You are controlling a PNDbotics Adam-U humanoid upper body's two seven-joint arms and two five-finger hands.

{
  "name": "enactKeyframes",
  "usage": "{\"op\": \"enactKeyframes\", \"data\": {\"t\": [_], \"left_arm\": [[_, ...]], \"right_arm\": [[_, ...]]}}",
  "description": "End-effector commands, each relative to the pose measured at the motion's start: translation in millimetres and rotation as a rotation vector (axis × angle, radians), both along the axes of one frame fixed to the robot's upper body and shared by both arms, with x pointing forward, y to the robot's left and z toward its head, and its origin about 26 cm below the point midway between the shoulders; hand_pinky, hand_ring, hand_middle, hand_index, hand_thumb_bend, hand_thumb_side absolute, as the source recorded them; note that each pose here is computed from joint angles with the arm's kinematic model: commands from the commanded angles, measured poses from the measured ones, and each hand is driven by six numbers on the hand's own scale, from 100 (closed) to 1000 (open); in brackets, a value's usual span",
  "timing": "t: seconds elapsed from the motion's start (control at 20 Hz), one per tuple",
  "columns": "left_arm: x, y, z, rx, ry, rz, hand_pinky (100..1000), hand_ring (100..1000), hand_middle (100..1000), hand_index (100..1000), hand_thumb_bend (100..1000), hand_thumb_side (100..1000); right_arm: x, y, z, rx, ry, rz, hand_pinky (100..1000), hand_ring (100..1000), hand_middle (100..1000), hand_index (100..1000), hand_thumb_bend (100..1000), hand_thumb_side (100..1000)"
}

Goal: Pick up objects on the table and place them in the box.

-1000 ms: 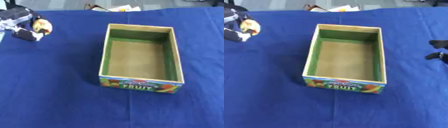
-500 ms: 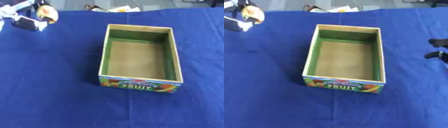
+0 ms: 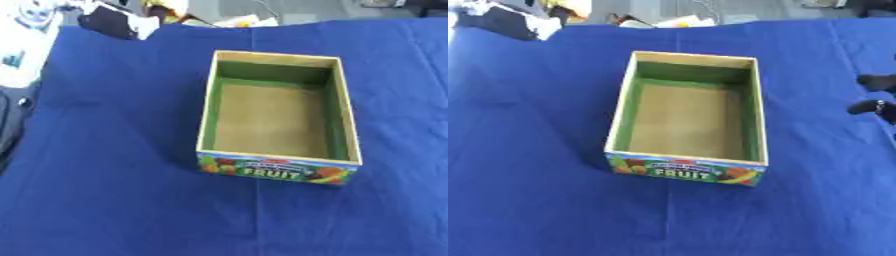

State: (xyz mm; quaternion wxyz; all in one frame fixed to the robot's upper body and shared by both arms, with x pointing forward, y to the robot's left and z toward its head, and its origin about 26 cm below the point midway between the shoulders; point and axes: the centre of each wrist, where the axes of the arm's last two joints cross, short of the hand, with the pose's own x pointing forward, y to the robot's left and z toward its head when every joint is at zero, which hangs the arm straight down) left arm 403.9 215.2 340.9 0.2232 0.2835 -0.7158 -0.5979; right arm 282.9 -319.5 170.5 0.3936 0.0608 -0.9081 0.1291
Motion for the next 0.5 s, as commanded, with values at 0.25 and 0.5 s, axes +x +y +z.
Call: {"op": "enactKeyframes", "data": {"t": [0.25,0.5], "left_arm": [[0.2,-61.0,-11.5,0.049,-0.013,-0.110,371,534,565,750,100,245],[2.3,-94.2,-41.2,0.091,-0.003,-0.126,371,542,566,753,100,244]], "right_arm": [[-1.7,-2.1,12.2,-0.008,-0.042,0.020,589,806,609,900,100,1000],[-0.2,-0.2,14.9,0.005,-0.052,0.040,589,806,609,899,100,1000]]}}
